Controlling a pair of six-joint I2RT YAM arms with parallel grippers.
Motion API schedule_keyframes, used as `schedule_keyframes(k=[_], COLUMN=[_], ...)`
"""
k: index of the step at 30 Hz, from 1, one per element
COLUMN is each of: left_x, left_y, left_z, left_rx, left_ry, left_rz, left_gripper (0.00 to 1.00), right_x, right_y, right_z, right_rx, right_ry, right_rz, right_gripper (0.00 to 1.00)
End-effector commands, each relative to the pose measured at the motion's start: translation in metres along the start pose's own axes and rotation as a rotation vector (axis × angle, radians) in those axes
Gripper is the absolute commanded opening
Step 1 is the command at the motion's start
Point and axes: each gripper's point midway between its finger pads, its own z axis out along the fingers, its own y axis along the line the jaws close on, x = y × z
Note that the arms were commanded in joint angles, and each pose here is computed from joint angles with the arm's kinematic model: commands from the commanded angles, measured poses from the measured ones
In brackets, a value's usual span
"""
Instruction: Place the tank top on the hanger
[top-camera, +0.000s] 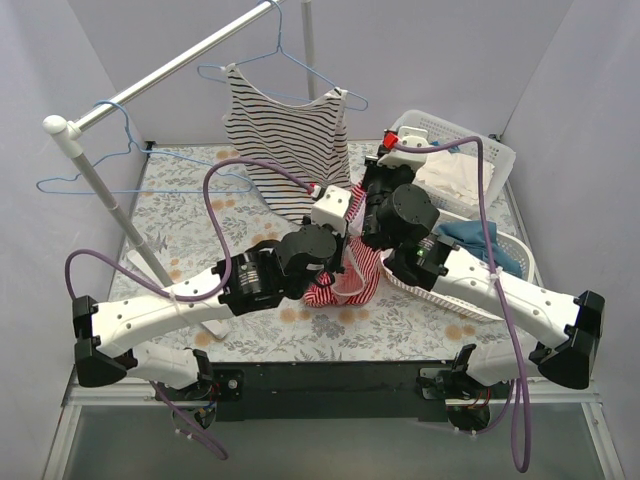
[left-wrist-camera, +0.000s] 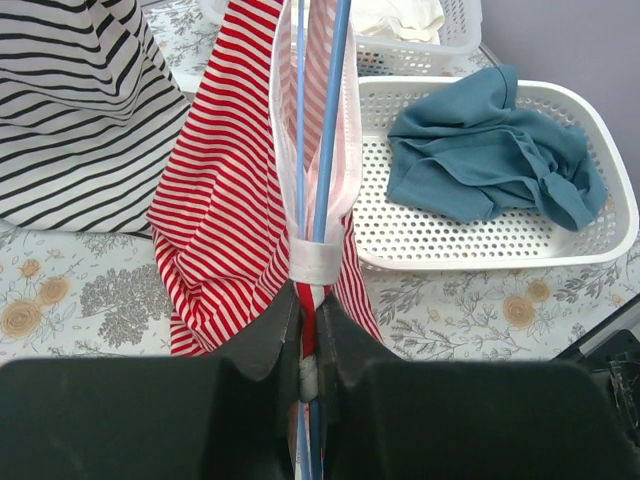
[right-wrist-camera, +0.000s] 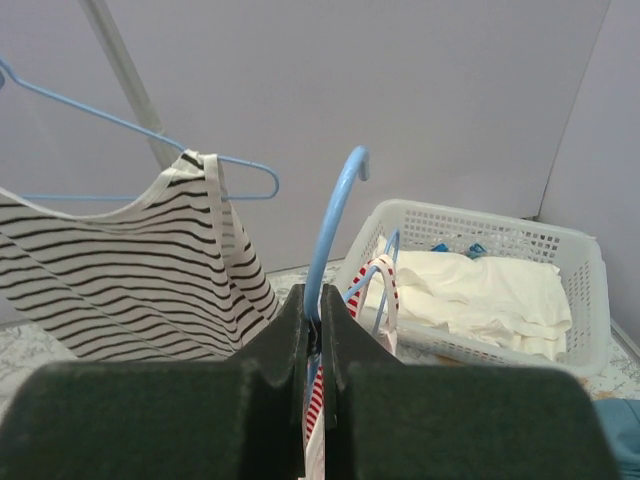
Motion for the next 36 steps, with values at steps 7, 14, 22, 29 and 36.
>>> schedule_keyframes(k=[7, 14, 22, 29, 36], left_x=[-0.022, -0.028, -0.033, -0.041, -0.056], left_y=[0.012, 0.013, 0.02, 0.025, 0.045], left_z=[-0.043, -0.059, -0.067, -0.084, -0.105], left_rx=[0.105, 0.163, 0.155, 0.174, 0.12], left_ry=[-0.119, -0.151, -0.17, -0.157, -0.157], left_rz=[-0.102, -0.136, -0.196, -0.232, -0.293], left_gripper=[0.0, 0.0, 0.0, 0.0, 0.0], right_x=[0.014, 0.015, 0.005, -0.008, -0.006], right_y=[0.026, 0.06, 0.071, 0.053, -0.012], right_z=[-0.04, -0.089, -0.133, -0.151, -0.107], right_rx=[-0.402, -0.815, -1.094, -1.153, -0.734], right_ry=[0.08, 0.117, 0.123, 0.094, 0.112], right_rz=[0.039, -0.015, -0.038, 0.002, 0.176], right_gripper=[0.19, 0.58, 0.86, 0.92, 0.92])
